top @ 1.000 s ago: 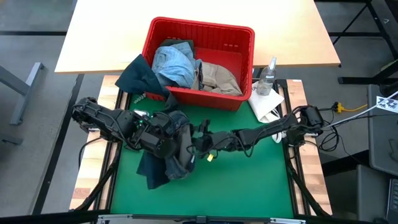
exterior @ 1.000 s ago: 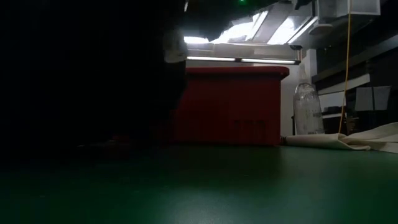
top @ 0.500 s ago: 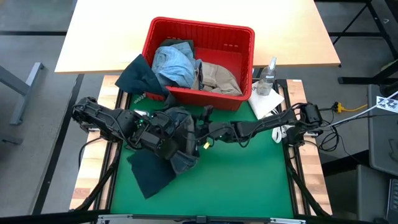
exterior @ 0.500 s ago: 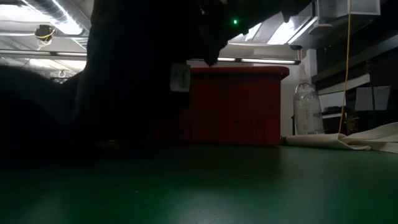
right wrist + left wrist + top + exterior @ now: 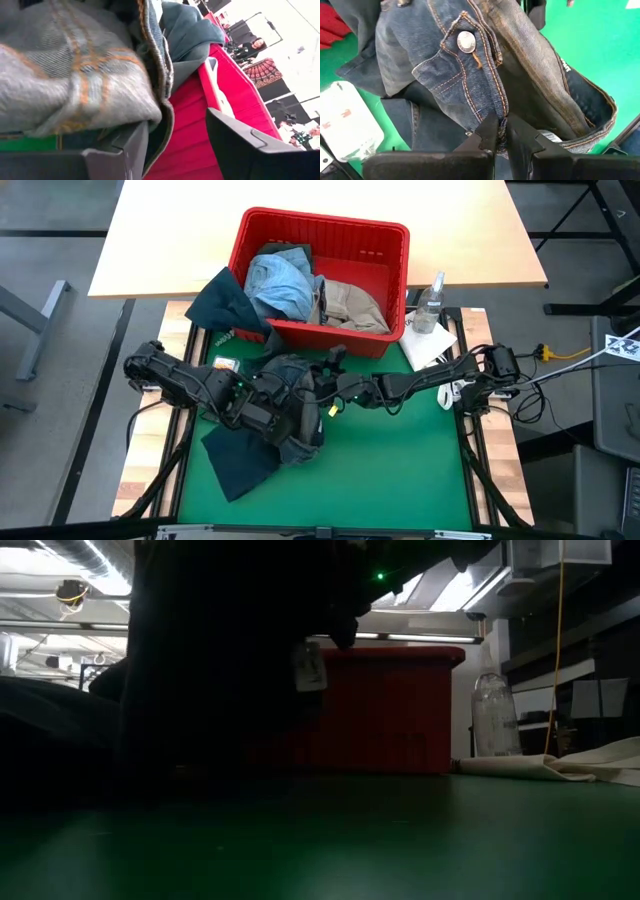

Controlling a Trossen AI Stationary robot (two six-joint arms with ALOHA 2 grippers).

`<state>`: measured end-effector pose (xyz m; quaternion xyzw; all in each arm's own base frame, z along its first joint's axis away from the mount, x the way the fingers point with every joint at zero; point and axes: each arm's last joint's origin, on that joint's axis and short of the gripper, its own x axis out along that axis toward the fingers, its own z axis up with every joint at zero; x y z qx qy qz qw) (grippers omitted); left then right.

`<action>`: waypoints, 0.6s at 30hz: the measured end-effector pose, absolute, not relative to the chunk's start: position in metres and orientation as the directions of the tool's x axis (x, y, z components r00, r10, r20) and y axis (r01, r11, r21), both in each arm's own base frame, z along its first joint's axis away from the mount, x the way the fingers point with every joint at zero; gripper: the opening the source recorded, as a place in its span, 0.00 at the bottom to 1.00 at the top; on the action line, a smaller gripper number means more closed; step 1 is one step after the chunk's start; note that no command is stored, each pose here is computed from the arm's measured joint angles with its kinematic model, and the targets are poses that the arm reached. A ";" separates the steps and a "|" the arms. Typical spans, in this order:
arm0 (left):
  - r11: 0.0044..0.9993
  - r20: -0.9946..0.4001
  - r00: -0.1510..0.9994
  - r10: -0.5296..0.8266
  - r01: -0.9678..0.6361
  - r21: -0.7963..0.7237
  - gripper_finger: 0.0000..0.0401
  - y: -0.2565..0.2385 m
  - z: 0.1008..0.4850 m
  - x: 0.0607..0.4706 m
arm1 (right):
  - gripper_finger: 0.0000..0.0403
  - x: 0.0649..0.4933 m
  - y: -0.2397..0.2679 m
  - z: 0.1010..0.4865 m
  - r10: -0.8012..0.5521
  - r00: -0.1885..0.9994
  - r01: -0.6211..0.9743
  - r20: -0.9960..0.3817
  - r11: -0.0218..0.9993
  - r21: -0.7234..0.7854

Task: Fold laundry
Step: Fold the dark blue jeans

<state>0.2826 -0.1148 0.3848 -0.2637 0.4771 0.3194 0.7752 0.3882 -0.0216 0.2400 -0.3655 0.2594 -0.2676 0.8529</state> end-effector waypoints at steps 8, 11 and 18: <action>0.660 -0.923 0.302 0.240 -0.748 -0.073 0.05 -0.119 0.375 0.290 | 0.49 0.379 -0.021 0.232 -0.629 0.683 0.077 -0.371 0.567 -0.820; 0.660 -0.923 0.300 0.241 -0.748 -0.071 0.05 -0.119 0.375 0.290 | 0.49 0.376 -0.021 0.227 -0.597 0.675 0.022 -0.433 0.604 -0.797; 0.664 -0.924 0.300 0.237 -0.745 -0.071 0.05 -0.119 0.375 0.290 | 0.49 0.371 -0.034 0.215 -0.445 0.680 -0.057 -0.583 0.760 -0.647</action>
